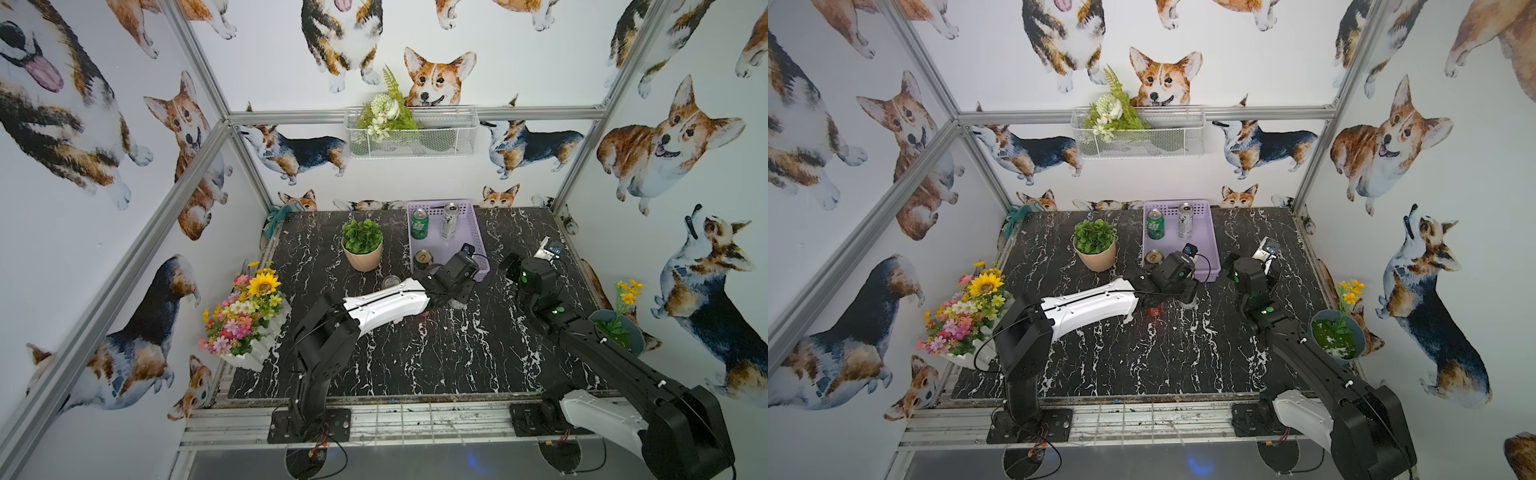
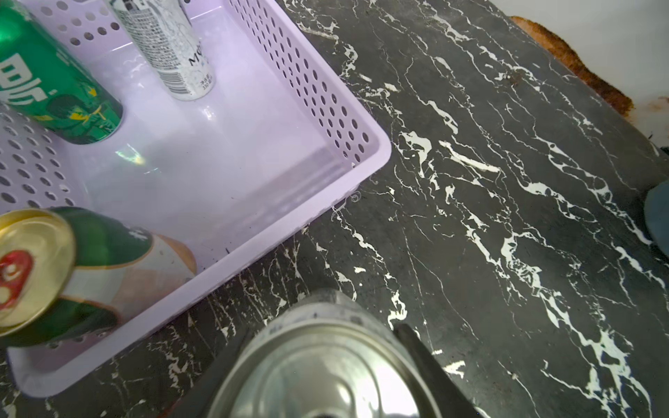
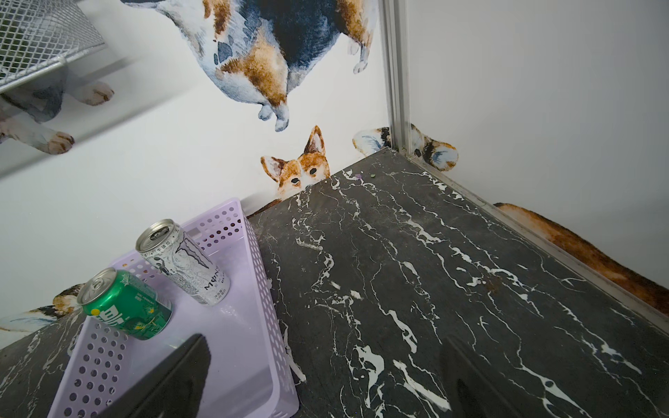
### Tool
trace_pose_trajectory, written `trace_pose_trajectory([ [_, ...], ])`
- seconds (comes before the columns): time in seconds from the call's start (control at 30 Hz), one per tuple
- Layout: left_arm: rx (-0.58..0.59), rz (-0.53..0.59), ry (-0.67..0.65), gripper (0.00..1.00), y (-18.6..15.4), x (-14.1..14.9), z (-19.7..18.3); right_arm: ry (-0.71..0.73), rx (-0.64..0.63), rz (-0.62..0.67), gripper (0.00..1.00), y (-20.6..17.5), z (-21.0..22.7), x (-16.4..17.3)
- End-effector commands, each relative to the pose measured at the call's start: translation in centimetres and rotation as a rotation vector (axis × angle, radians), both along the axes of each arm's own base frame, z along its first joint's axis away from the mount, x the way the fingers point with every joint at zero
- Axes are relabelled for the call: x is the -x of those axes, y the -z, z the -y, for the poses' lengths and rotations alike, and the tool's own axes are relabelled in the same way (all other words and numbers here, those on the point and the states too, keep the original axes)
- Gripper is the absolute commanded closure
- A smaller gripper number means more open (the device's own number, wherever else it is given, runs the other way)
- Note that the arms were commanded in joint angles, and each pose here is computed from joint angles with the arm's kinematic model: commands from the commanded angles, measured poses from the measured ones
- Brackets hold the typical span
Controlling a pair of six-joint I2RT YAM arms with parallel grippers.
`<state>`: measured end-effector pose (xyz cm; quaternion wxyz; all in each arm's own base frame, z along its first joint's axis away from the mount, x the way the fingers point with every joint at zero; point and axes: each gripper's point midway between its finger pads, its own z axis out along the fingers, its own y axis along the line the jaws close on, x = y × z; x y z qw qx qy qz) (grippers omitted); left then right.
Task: Take out the drinks from the basket
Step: Place the drink at the center of the board.
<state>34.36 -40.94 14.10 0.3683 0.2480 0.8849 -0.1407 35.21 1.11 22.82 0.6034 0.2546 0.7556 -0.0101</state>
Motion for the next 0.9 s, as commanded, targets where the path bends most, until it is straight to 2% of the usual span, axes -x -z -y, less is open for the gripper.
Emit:
trace_pose_trajectory([
  [0.0, 0.030, 0.084, -0.022, 1.00, -1.7, -1.4, 0.9, 0.014, -0.007, 0.003, 0.00, 0.0, 0.2, 0.1],
  [0.2, -0.049, 0.074, -0.033, 1.00, 0.6, -0.9, 0.5, 0.009, -0.007, 0.010, 0.00, -0.1, 0.1, 0.1],
  [0.23, -0.047, 0.072, -0.035, 0.97, 0.7, -0.9, 0.4, 0.010, -0.007, 0.010, 0.00, -0.1, 0.2, 0.1],
  [0.33, -0.041, 0.069, -0.034, 0.71, 0.7, -0.8, 0.5, 0.008, -0.008, 0.012, 0.00, -0.2, 0.1, 0.1],
  [0.47, -0.047, 0.073, -0.038, 0.24, 0.5, -0.7, 0.3, 0.005, -0.007, 0.015, 0.00, -0.4, 0.1, 0.1],
  [0.53, -0.045, 0.075, -0.040, 0.06, 0.4, -0.7, 0.3, 0.003, -0.009, 0.016, 0.00, -0.4, 0.0, 0.1],
  [0.57, -0.046, 0.073, -0.039, 0.00, 0.3, -0.7, 0.4, 0.001, -0.009, 0.017, 0.00, -0.4, 0.0, 0.1],
  [0.73, -0.043, 0.070, -0.054, 0.00, -0.3, -0.8, 0.3, -0.005, -0.008, 0.017, 0.00, -0.4, -0.1, 0.0],
  [0.87, 0.017, 0.130, -0.076, 0.00, -4.5, -1.2, -0.1, -0.003, -0.008, 0.024, 0.00, -0.6, 0.0, 0.1],
])
